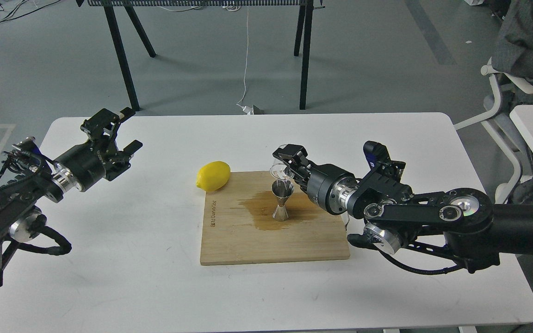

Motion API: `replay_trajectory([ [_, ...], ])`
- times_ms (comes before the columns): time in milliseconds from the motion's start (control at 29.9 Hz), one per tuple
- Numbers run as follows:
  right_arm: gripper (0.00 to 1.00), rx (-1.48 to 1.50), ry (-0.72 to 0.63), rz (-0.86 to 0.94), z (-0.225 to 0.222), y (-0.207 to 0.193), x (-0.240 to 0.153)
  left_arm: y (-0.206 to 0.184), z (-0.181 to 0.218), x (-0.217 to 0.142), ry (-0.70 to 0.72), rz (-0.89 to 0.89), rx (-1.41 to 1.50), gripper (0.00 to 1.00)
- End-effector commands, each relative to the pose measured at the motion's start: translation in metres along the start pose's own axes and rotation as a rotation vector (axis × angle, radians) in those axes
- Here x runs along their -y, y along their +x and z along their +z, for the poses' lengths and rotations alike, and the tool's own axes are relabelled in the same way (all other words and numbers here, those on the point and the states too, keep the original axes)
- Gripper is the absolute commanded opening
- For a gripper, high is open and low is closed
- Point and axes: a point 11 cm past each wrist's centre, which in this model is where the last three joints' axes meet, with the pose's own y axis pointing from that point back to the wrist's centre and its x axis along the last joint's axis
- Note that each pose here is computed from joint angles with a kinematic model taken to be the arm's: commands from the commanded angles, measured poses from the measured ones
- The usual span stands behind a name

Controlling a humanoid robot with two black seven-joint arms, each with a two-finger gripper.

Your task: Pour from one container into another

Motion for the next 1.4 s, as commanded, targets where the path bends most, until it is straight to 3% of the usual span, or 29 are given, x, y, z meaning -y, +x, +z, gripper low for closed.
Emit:
replay_trajectory([
  [0, 0.45, -0.026, -0.004, -0.004, 0.001, 0.000, 0.000, 0.003, -0.002, -0.002, 0.008, 0.009, 0.000, 0.98],
  [1371, 0.46, -0.241, -0.027, -0.050, -0.005, -0.003, 0.004, 0.003, -0.002, -0.002, 0.006, 0.010, -0.001, 0.98],
])
